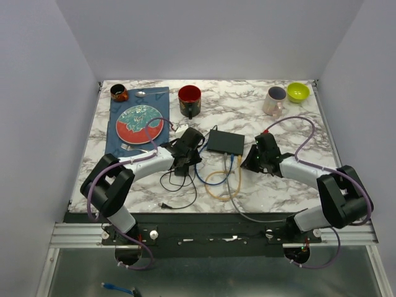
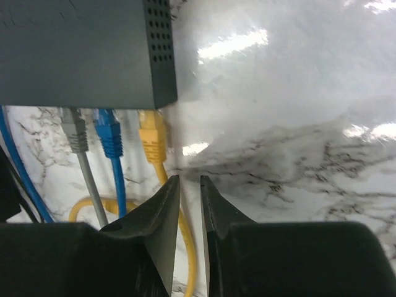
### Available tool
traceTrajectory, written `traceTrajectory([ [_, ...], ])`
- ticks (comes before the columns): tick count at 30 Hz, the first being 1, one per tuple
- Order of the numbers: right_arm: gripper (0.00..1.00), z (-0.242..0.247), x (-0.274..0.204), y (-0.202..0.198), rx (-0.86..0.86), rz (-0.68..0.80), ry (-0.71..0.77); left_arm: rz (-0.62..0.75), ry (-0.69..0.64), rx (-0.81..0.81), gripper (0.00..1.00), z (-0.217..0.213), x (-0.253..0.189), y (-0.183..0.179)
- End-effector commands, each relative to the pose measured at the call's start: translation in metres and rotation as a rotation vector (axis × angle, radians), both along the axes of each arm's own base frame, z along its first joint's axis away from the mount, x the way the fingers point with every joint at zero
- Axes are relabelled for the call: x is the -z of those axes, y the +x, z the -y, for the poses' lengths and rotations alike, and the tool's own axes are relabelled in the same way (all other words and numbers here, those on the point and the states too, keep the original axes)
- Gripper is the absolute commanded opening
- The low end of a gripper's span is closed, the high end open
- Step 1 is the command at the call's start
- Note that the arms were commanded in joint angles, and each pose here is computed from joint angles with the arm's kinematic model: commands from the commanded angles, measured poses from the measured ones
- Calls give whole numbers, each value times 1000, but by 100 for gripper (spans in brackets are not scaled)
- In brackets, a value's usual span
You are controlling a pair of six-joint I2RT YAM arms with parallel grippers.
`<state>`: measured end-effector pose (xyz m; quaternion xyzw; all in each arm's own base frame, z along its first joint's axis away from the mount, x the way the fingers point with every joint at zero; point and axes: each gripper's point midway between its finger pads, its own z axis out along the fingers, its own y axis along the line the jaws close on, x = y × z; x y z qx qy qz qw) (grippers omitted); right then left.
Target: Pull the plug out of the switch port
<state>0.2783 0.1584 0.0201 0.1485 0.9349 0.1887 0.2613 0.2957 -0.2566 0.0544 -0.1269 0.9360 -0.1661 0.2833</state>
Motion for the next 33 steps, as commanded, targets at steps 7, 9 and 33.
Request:
traceTrajectory([
  [7, 29, -5, 9, 55, 55, 7, -68, -1, -20, 16, 33, -3, 0, -18],
  [9, 29, -7, 9, 61, 66, 0, -64, -4, -19, 20, 33, -4, 1, -22],
  [33, 78, -16, -82, 30, -46, 292, 137, 248, -60, 167, 81, 76, -97, 90],
])
